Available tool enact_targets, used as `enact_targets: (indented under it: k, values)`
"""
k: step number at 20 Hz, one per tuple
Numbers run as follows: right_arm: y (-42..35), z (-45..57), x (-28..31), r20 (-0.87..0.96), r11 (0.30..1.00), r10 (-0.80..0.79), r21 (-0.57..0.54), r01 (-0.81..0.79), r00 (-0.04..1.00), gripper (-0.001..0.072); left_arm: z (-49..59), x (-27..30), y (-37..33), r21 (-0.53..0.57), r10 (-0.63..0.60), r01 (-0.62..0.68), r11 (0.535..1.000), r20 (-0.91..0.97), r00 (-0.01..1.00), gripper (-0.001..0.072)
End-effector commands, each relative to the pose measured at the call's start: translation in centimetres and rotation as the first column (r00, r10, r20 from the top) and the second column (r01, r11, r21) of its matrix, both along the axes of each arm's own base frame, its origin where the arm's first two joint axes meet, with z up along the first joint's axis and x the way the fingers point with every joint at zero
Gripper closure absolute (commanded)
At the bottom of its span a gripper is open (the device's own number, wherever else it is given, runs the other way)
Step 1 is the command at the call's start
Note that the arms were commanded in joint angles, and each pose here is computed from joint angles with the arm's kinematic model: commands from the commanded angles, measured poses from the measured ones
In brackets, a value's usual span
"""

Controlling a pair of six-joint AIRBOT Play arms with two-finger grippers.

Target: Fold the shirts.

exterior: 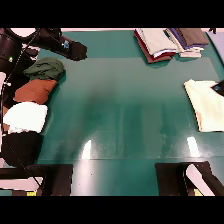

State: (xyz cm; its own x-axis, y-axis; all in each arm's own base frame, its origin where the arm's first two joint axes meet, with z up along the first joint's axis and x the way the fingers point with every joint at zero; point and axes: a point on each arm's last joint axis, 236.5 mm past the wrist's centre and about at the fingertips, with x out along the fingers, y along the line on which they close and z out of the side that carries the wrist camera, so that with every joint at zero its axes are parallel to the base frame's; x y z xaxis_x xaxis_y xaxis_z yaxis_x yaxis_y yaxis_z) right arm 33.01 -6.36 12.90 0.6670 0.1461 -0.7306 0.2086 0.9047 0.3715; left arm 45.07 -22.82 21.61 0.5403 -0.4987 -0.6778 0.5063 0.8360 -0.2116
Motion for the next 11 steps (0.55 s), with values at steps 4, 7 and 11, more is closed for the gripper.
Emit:
enact_targets:
  k: [4,7,11]
  values:
    - [15.7,0.4,-0.1,0.07,0.908,0.418,0.0,-0.419,0.906,0.0699,0.6,0.6,-0.1,-0.016,0.01,-0.01,1.0,0.031,0.999,0.0683]
    - [18.9,1.1,-0.2,0.112,0.872,0.488,-0.015,-0.49,0.865,0.0699,0.6,0.6,-0.1,-0.016,0.01,-0.01,1.0,0.031,0.999,0.0683]
    - [20.1,1.2,-0.6,0.119,0.855,0.517,-0.015,-0.519,0.848,0.0698,0.6,0.6,-0.1,-0.016,0.01,-0.01,1.0,0.031,0.999,0.0683]
